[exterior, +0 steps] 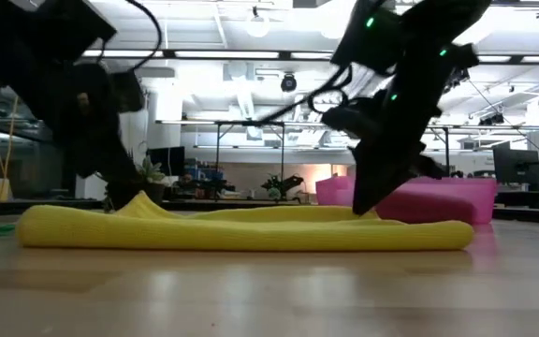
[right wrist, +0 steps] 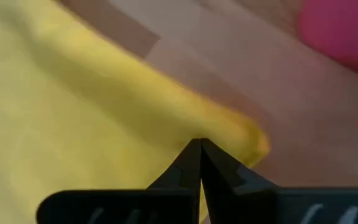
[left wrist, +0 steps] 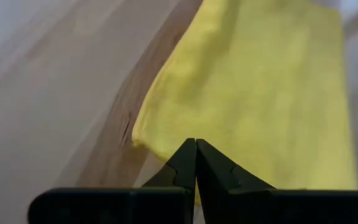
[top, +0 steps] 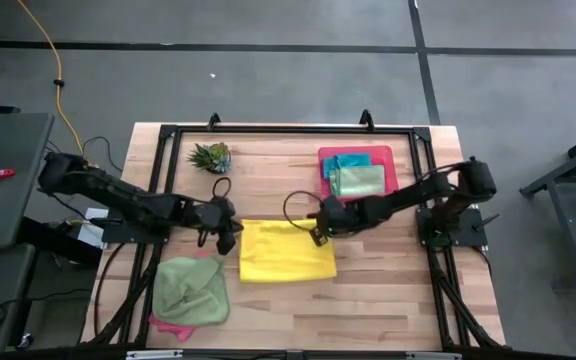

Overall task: Fold microfiber towels
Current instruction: Fold the yellow microfiber cloth

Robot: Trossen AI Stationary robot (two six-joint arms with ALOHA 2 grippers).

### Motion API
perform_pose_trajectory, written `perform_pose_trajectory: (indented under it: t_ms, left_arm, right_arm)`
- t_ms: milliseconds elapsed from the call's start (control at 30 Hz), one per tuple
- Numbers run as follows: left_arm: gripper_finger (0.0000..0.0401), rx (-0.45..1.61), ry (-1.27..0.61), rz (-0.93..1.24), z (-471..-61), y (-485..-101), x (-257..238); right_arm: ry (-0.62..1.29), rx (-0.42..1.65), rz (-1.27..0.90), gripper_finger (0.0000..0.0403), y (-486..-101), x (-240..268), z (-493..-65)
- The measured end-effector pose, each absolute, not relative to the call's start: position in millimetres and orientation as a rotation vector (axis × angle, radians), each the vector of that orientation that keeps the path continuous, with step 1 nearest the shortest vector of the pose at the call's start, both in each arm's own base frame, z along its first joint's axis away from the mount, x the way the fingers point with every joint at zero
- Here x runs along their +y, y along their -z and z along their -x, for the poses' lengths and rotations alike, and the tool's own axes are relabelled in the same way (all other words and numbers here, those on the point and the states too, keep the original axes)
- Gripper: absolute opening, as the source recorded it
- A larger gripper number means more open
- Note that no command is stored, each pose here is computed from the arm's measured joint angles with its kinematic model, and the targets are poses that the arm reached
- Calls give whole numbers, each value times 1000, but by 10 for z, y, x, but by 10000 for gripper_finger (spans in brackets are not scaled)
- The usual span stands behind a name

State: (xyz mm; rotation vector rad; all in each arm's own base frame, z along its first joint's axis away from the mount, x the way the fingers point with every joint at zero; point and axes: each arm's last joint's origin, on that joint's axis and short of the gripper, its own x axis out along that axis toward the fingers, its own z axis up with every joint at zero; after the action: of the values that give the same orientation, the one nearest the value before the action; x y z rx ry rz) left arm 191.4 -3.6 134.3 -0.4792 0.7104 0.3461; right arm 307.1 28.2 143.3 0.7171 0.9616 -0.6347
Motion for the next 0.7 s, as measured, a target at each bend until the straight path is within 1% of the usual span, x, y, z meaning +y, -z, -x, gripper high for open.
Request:
perform_pose_trajectory:
  t_ms: [67, 333, 533, 700]
  left_arm:
    - [0, 731, -364, 483, -1948, -1263, -21]
    - [0, 671, -416, 529, -2143, -1043, -9]
    - [0, 731, -461, 483, -2157, -887, -1]
    - [0, 724, -502, 418, -2141, -901, 22]
  right_arm:
    - [618, 979, -730, 0, -1399, 227, -3093]
    - [571, 1010, -723, 0, -1388, 248, -3096]
    - [550, 1047, -749, 0, -1359, 323, -3082]
    - [571, 1103, -737, 0, -1310, 433, -3036]
